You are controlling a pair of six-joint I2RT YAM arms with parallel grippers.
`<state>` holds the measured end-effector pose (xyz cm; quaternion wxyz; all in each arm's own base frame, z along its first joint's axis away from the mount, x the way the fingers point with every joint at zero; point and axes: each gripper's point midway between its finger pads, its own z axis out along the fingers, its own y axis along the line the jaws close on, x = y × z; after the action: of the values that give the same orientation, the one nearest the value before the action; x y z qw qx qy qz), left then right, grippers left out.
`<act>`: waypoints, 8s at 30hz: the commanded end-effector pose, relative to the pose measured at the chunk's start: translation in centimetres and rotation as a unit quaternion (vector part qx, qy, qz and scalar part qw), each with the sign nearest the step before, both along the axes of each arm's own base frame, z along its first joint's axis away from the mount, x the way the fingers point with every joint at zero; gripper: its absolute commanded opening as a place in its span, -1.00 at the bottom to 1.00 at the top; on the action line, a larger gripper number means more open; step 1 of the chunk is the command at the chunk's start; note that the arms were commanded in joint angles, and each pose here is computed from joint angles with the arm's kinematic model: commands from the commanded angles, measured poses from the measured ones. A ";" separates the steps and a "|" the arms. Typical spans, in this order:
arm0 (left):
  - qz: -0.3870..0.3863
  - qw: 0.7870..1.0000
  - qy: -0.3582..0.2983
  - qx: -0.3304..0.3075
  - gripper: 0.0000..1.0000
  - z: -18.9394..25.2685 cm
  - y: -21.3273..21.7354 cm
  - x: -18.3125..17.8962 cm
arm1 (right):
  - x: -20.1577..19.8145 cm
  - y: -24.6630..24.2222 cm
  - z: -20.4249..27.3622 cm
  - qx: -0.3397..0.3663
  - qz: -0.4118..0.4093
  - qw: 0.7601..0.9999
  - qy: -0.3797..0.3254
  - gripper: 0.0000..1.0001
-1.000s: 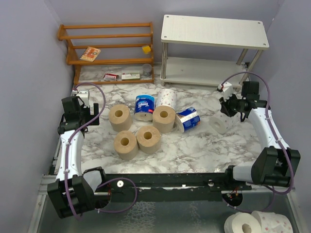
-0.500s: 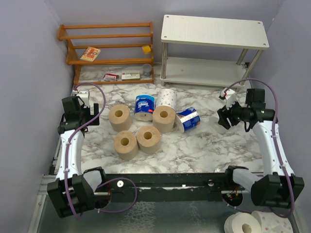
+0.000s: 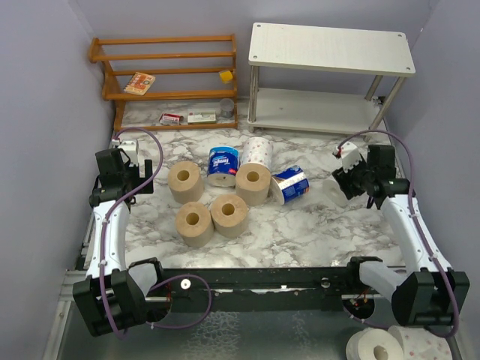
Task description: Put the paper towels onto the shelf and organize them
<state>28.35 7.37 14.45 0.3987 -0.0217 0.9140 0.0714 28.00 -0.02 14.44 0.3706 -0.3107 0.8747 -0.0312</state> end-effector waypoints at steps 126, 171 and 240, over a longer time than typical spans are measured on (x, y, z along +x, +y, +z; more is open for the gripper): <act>0.039 0.997 0.069 0.012 0.98 -2.9 1.9 -0.3 | 26.0 6.3 12.1 0.762 -0.216 0.610 0.008 -0.98; 0.032 0.998 0.059 -0.003 0.98 -2.5 1.8 -0.4 | 24.9 11.9 13.9 0.661 -0.058 0.738 -0.121 -0.14; 0.015 0.995 0.091 -0.028 0.98 -3.9 1.0 0.0 | 4.9 16.1 -4.6 0.328 0.047 0.915 0.230 0.13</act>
<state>27.64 8.25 9.60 0.3001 -0.0412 0.9514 0.0549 32.91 15.71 10.92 0.2490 -0.2114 0.8820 0.3395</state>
